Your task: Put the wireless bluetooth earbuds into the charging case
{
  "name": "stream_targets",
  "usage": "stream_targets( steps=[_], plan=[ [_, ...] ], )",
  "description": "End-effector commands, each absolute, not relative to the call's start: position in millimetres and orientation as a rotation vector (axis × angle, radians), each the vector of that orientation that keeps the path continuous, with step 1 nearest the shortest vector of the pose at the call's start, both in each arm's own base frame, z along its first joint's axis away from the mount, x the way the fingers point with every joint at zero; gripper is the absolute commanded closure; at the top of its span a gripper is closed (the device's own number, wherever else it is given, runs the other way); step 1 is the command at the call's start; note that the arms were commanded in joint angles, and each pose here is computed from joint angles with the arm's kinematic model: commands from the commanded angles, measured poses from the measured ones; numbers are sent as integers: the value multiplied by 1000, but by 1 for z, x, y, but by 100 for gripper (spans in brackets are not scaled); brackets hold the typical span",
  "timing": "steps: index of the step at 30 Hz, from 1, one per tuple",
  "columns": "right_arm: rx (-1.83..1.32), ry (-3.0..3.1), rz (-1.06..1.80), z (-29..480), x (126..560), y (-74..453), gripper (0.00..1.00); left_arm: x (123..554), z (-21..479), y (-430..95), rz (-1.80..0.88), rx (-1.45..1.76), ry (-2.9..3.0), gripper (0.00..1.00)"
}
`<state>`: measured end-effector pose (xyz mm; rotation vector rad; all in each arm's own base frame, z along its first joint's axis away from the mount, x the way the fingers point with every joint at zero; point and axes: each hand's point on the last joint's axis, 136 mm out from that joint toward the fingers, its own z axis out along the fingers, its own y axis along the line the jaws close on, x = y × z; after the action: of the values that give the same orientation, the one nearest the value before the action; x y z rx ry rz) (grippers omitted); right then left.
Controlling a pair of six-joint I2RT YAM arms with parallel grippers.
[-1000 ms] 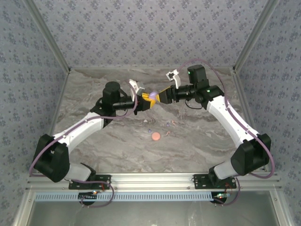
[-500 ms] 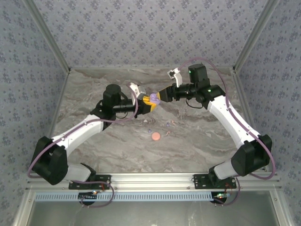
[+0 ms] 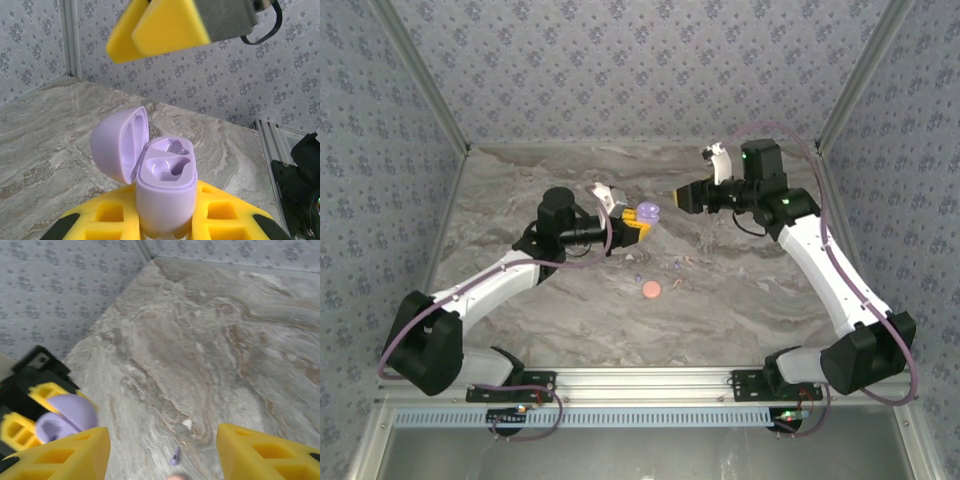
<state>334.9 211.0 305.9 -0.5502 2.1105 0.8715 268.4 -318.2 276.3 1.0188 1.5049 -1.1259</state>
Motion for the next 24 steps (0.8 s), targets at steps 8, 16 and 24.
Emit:
stream_targets(
  steps=[8,16,24],
  plan=[
    [-278,2530,758,178,326,166,40,268,290,-321,-1184,973,1432,82],
    [-274,2698,763,114,316,183,41,264,290,-317,-1179,957,1442,80],
    [-350,2807,693,78,313,206,47,258,296,-312,-1165,956,1430,79]
  ],
)
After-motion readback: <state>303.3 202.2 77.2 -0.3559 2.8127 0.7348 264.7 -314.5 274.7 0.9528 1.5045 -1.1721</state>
